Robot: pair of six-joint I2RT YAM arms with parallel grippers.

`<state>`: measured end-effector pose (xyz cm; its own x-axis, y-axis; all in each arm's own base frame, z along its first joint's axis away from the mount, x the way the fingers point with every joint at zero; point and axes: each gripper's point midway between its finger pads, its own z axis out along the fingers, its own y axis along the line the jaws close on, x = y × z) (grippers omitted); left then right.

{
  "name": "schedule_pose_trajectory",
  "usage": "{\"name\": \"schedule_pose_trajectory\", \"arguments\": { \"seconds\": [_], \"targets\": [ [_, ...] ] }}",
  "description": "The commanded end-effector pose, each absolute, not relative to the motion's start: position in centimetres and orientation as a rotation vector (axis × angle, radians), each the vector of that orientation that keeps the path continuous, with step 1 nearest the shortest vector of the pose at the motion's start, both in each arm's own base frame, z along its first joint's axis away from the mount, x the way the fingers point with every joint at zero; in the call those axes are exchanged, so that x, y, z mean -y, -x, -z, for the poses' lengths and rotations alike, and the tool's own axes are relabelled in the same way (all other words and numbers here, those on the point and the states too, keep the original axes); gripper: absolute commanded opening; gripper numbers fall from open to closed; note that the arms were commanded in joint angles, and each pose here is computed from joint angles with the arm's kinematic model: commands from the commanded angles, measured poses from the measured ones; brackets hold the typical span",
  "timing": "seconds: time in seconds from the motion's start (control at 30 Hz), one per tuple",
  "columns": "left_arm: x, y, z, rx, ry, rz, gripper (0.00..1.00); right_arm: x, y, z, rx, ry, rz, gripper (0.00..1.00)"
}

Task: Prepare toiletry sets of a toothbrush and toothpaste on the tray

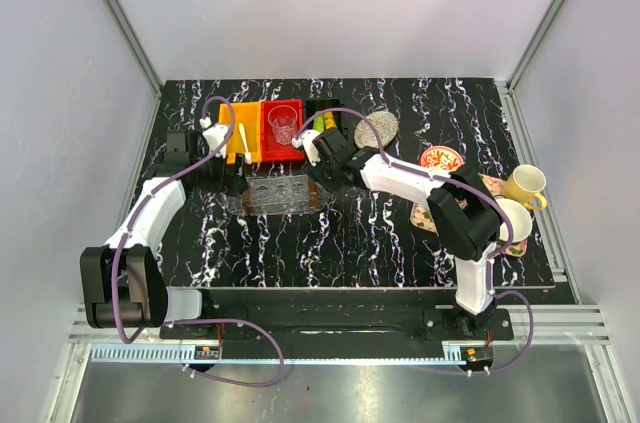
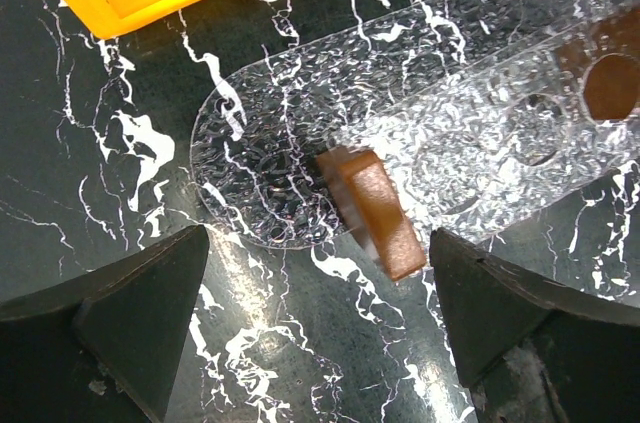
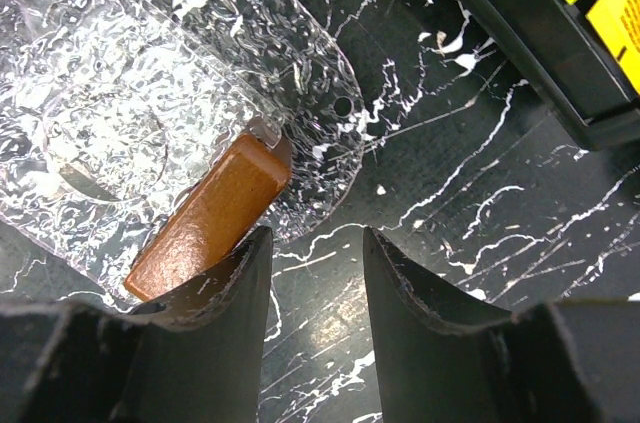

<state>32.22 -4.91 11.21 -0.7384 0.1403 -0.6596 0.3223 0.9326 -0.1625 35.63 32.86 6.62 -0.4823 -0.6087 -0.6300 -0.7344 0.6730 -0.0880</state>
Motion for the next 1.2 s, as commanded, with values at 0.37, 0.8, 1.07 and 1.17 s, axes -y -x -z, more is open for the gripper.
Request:
{"name": "schedule_pose_trajectory", "arguments": {
  "seconds": [0.37, 0.8, 1.07, 1.17],
  "targets": [
    [6.7, -31.3, -10.8, -2.412, -0.362, 0.487, 0.95, -36.9, -36.4, -9.4, -2.174, 1.011, -0.385, 0.47],
    [5.8, -32.1, -8.6, -2.482, -0.333, 0.437, 0.7, -37.3, -36.7, -9.9, -2.162, 1.001, -0.379, 0.47],
    [5.8, -33.3, -8.3, -2.494, -0.308, 0.427, 0.67, -37.2, -36.7, -10.0, -2.158, 1.004, -0.376, 0.47],
    [5.7, -33.7, -8.3, -2.495, -0.302, 0.42, 0.65, -37.1, -36.7, -10.0, -2.158, 1.003, -0.372, 0.47]
  ]
}}
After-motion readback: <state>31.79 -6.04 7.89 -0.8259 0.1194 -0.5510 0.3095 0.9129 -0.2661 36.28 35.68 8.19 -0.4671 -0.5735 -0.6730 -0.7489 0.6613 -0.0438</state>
